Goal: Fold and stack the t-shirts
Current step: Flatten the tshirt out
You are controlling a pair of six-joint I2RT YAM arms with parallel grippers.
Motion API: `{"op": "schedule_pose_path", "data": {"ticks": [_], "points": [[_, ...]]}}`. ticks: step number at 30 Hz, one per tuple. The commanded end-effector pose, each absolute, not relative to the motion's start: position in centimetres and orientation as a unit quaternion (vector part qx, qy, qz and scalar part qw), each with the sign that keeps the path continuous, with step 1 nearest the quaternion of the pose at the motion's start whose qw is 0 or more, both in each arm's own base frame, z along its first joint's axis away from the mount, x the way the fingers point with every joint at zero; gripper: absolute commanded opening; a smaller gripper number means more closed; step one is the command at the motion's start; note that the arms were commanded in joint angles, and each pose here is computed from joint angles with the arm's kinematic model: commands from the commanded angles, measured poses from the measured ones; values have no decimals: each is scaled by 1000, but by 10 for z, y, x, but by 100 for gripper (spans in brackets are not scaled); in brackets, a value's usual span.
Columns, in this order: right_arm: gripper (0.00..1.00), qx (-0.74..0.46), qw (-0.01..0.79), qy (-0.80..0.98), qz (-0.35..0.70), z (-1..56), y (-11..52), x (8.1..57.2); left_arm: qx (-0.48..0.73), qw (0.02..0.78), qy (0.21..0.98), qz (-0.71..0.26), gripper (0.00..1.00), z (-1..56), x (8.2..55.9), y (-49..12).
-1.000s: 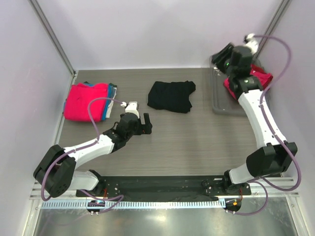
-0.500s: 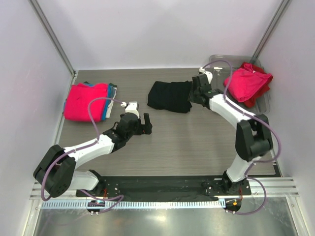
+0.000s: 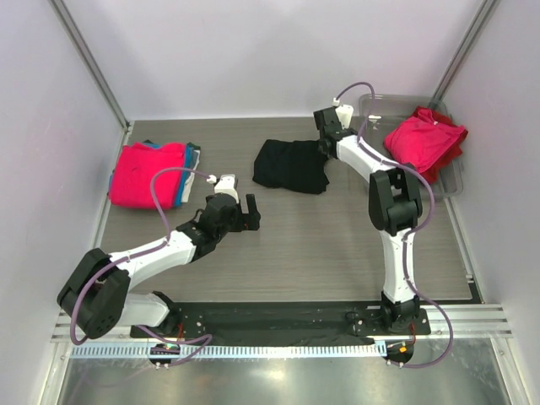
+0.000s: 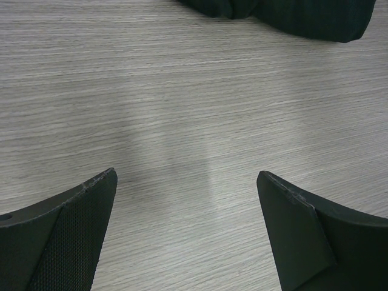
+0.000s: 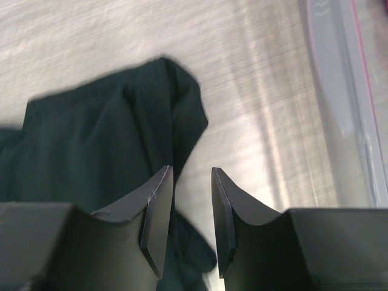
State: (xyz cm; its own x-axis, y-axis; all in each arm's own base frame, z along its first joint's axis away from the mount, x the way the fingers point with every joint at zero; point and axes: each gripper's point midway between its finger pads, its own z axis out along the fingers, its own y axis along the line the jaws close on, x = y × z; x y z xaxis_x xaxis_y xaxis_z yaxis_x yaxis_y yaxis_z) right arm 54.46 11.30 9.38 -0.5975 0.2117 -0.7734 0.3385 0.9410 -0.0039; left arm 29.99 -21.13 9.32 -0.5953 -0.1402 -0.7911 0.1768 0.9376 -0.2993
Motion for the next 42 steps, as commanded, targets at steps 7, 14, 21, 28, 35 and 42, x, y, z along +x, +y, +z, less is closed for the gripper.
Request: {"op": "schedule_pose_path", "data": {"ticks": [7, 14, 21, 28, 35, 42], "points": [[48, 193, 405, 891, -72, 74, 86, 586, 10, 480, 859, -180, 98, 116, 311, -215], [44, 189, 381, 905, -3, 48, 102, 603, 10, 481, 859, -174, 98, 116, 312, -214], [1, 181, 367, 911, 50, 52, 120, 597, 9, 482, 859, -171, 98, 116, 311, -212], [1, 152, 432, 884, 91, 143, 133, 569, 8, 484, 858, -171, 98, 118, 312, -211], [1, 93, 539, 833, 84, 316, 150, 491, 4, 485, 855, -181, 98, 120, 311, -213], [1, 15, 612, 766, 198, 457, 186, 401, 0, 487, 855, -178, 98, 122, 310, -210]]}}
